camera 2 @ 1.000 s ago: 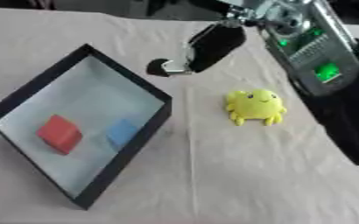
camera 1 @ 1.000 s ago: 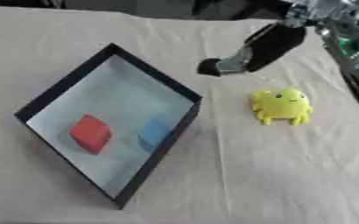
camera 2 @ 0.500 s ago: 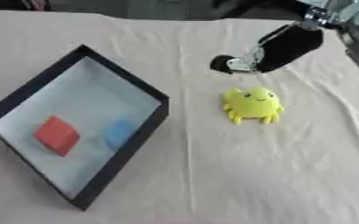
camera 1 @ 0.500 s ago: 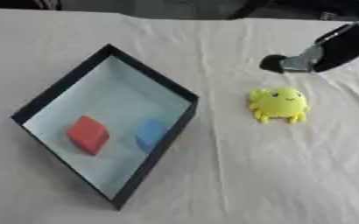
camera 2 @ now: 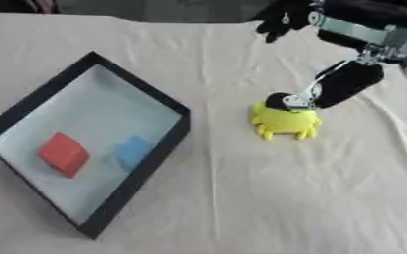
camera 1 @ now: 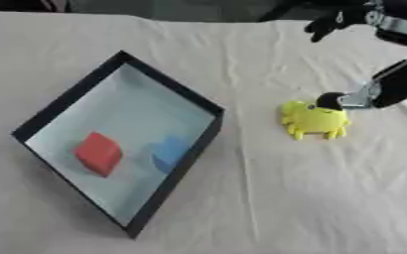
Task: Pick up objects on the table and place them in the box.
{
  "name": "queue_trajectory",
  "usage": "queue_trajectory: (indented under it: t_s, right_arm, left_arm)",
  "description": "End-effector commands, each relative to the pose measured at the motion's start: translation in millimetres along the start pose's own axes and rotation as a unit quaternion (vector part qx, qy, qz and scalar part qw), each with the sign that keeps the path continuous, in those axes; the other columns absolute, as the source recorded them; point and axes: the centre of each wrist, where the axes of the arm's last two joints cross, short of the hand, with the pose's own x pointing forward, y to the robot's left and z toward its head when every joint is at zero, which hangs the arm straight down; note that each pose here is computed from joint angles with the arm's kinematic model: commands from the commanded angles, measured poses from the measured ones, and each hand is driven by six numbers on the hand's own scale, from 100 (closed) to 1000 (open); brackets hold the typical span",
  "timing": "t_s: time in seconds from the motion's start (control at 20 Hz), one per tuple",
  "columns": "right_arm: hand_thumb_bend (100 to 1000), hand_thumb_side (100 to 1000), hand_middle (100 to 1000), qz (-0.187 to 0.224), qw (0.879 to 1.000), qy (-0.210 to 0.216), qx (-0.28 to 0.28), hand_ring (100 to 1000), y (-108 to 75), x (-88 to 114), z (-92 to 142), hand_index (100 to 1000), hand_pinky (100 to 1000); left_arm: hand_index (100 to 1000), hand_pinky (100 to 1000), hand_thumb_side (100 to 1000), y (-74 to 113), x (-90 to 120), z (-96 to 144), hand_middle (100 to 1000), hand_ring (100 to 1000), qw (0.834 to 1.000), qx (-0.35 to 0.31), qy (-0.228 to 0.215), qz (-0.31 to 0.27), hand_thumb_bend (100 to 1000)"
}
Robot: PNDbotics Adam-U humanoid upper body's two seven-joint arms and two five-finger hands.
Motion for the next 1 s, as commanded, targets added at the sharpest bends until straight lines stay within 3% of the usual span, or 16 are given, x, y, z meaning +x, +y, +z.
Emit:
queue_trajectory:
  t_s: [0.05, 0.6, 1.0]
  right_arm:
    - [489, 381, 759, 0.020, 0.999, 0.027, 0.007, 860, -0.1, -9.7, -1.2, 894, 896]
    - [473, 351, 786, 0.039, 0.994, 0.084, 0.066, 879, 37.8, -54.1, -26.8, 908, 905]
    - [471, 355, 794, 0.060, 0.988, 0.103, 0.103, 886, 48.1, -73.8, -32.9, 907, 909]
  left_arm:
    - [778, 822, 662, 4.5, 7.5, -6.0, 801, 586, 1.000, 0.000, -0.018, -0.010, 408]
    - [778, 823, 662, 2.9, 6.8, -5.2, 801, 586, 1.000, -0.002, -0.016, -0.006, 409]
    - [778, 823, 662, 2.3, 6.3, -4.9, 801, 586, 1.000, -0.002, -0.015, -0.004, 409]
